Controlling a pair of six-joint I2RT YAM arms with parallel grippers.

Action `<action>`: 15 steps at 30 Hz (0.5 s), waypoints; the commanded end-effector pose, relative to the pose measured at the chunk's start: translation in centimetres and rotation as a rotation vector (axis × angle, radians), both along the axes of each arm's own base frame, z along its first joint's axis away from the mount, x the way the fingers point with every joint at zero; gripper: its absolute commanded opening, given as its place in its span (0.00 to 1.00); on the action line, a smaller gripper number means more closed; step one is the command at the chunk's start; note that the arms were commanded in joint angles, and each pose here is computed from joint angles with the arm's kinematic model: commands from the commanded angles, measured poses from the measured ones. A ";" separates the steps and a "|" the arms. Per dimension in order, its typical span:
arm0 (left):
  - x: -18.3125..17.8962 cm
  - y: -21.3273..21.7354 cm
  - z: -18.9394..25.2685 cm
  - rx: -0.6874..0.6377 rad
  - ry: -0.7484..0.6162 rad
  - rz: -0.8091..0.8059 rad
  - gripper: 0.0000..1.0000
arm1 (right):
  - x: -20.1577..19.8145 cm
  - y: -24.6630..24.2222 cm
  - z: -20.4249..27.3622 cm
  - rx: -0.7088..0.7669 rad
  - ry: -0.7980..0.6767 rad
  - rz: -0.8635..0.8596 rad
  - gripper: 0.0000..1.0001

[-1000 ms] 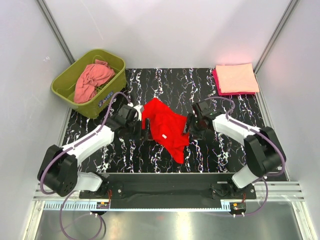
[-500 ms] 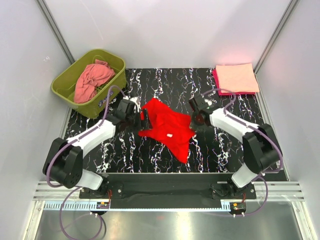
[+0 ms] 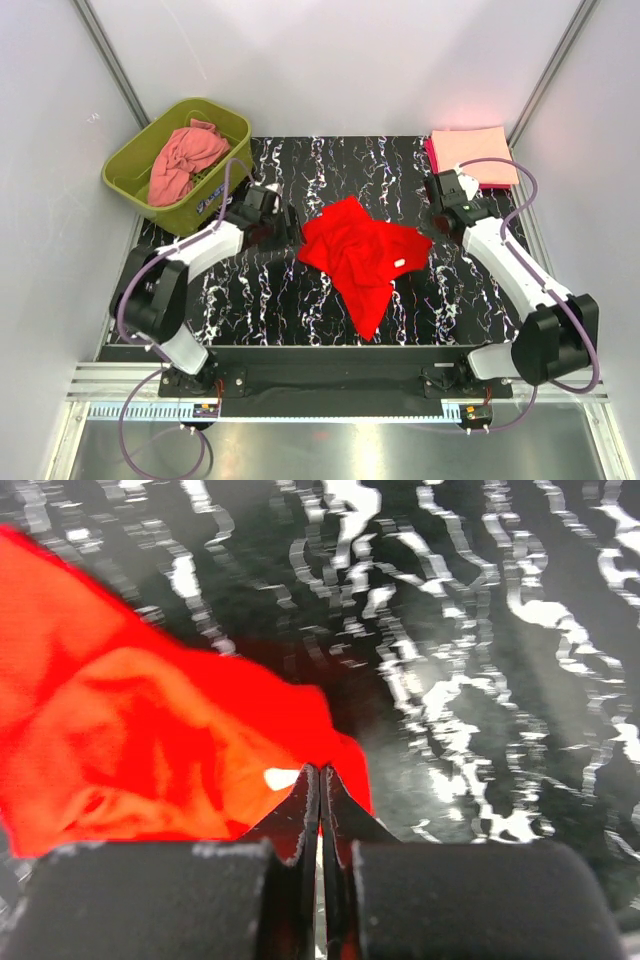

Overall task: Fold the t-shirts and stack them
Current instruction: Flatten the tshirt out

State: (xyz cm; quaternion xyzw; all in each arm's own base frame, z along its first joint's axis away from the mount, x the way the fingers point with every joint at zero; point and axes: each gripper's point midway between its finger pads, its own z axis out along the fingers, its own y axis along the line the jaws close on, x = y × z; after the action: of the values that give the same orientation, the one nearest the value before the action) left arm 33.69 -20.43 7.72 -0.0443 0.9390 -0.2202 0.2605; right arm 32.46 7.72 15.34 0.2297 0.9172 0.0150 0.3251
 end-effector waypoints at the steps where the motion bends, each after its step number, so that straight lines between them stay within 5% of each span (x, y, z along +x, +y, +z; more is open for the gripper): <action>1: 2.2 -1.6 1.8 -0.058 -0.059 -0.022 0.76 | 1.2 -3.4 0.2 -0.123 0.022 -0.081 0.00; 5: 3.4 -3.0 0.7 -0.092 -0.047 -0.050 0.76 | 3.4 -7.1 0.1 -0.208 0.058 -0.172 0.06; 8: 4.3 -3.4 -0.9 -0.070 -0.006 -0.060 0.76 | 4.8 -7.6 1.8 -0.246 0.070 -0.173 0.25; 9: 5.0 -3.7 -0.9 -0.067 -0.011 -0.072 0.76 | 5.3 -6.3 3.0 -0.188 0.044 -0.144 0.35; 15: 6.9 -5.1 -1.1 -0.086 -0.020 -0.108 0.72 | 4.1 5.3 4.4 0.073 -0.080 0.185 0.52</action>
State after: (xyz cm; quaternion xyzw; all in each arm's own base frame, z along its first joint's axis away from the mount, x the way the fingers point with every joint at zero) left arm 38.46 -24.05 4.74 -0.0251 0.9414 -0.2457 0.2296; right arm 37.63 6.26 17.44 0.2243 0.9169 -0.0239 0.3293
